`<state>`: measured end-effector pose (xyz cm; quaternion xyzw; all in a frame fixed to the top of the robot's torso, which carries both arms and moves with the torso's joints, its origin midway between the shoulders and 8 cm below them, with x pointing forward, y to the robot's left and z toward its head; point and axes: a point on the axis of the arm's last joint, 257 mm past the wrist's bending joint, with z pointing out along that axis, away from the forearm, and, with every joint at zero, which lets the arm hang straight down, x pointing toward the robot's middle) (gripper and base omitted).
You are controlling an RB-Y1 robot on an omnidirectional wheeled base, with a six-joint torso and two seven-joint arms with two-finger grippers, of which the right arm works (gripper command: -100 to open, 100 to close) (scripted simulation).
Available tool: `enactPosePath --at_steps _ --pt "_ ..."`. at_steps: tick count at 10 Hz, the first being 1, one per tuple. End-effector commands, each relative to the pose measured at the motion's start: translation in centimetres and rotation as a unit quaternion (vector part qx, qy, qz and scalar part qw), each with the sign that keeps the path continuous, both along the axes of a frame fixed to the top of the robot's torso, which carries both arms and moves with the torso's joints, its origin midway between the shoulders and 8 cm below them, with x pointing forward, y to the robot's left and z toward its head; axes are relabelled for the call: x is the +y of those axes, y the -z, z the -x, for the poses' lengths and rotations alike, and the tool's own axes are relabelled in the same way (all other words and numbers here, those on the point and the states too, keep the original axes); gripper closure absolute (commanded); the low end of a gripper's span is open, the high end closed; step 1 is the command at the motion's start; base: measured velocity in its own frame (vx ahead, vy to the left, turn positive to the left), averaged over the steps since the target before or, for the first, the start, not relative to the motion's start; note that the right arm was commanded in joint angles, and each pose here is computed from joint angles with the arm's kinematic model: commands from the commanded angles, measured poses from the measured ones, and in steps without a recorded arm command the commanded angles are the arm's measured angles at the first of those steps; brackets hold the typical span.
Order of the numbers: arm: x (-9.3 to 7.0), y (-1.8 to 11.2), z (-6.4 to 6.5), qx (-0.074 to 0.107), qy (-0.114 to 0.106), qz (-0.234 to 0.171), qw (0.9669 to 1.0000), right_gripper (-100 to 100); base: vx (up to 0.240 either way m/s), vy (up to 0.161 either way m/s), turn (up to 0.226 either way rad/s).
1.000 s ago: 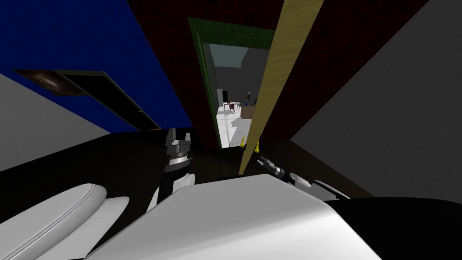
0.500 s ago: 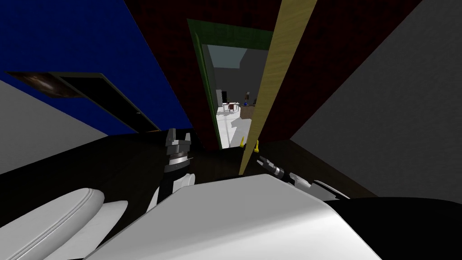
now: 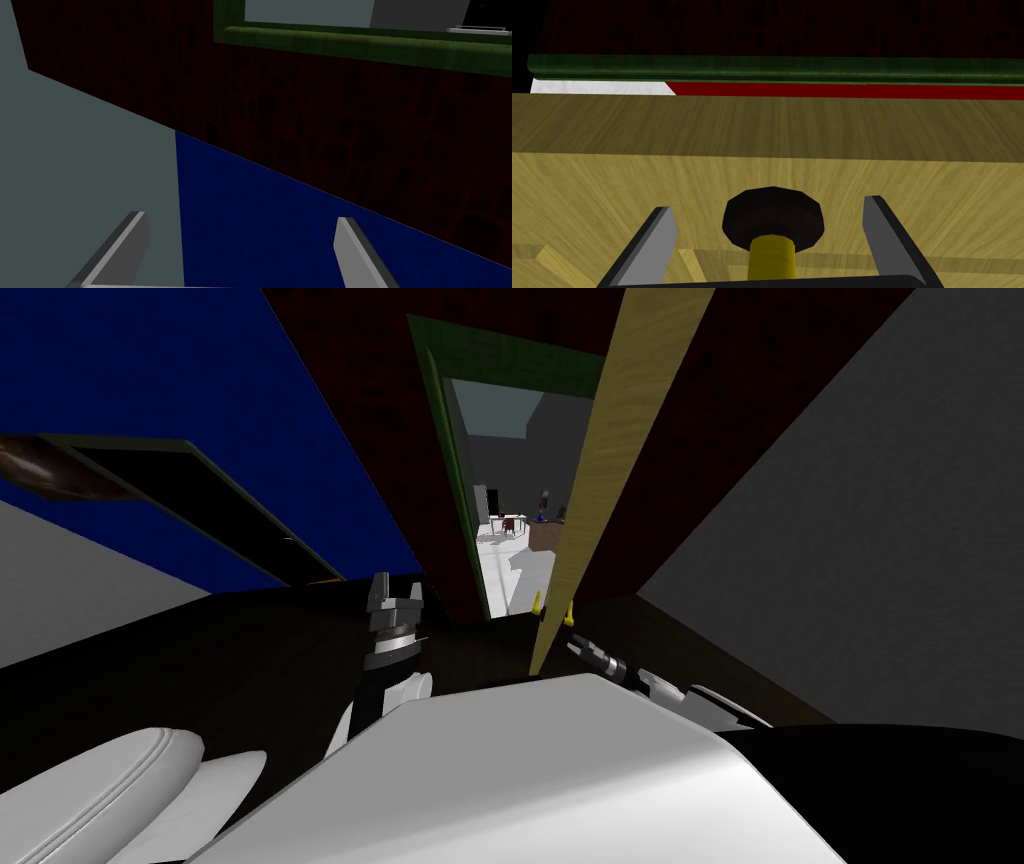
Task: Pull the door open
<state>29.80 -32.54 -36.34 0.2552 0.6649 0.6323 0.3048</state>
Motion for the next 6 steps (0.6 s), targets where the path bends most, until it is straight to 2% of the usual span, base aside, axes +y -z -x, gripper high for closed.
enactPosePath --at_steps 1,2,3,6 --pt "0.9 0.2 0.0 0.004 -0.013 -0.001 0.9999 -100 0.017 0.002 -0.151" --pt "1.5 0.3 0.0 0.006 -0.023 -0.002 0.9997 -100 0.009 -0.035 -0.214" --pt "1.5 0.3 0.0 0.006 -0.023 -0.002 0.9997 -100 -0.012 -0.058 -0.096" --pt "2.2 0.3 0.0 0.006 -0.034 -0.002 0.9994 -100 -0.022 -0.072 -0.038"
